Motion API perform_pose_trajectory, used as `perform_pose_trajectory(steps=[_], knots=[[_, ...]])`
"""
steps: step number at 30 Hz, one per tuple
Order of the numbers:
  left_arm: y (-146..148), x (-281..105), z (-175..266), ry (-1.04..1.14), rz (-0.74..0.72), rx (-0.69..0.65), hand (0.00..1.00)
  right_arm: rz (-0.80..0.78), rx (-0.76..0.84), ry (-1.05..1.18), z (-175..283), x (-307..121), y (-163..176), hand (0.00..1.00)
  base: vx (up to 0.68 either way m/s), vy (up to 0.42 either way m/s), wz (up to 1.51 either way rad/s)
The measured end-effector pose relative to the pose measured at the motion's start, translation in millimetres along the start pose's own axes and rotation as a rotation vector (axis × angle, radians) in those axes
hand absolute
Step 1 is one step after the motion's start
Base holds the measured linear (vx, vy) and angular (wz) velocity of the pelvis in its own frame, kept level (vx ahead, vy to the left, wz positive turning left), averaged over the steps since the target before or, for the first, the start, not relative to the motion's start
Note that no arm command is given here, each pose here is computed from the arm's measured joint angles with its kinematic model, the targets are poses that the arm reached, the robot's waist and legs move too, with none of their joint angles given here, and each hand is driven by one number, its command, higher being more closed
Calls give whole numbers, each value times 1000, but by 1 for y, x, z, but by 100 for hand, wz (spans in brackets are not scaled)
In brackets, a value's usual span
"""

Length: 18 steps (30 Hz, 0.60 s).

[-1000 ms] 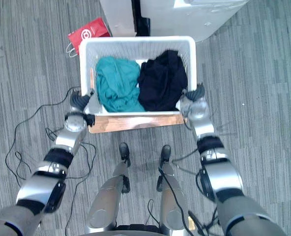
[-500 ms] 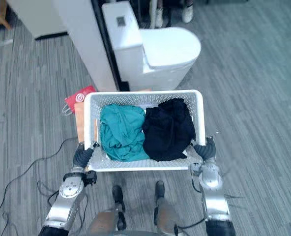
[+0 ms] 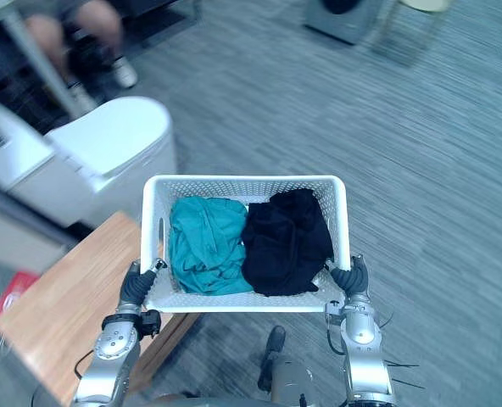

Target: Pick up the laundry basket with both hands and put the clothes into the washing machine.

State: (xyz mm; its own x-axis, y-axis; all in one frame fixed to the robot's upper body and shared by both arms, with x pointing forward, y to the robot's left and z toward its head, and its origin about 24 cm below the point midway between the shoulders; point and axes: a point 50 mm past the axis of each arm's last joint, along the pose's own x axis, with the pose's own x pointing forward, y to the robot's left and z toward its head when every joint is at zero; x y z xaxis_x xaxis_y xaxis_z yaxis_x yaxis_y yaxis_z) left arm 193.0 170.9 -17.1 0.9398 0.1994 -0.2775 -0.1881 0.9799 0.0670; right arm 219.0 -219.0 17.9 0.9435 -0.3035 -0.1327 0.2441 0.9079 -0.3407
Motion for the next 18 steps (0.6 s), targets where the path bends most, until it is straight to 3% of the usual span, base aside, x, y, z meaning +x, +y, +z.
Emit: perform_pose_trajectory(steps=[7,18], knots=[[8,-11,-8,28,71,-39,100,62,-32,-44,11,7,12,100,224,132,-193],[26,-9,-9,68,111,51,100,93,2,72,-10,3,35,100,421,166,-9]])
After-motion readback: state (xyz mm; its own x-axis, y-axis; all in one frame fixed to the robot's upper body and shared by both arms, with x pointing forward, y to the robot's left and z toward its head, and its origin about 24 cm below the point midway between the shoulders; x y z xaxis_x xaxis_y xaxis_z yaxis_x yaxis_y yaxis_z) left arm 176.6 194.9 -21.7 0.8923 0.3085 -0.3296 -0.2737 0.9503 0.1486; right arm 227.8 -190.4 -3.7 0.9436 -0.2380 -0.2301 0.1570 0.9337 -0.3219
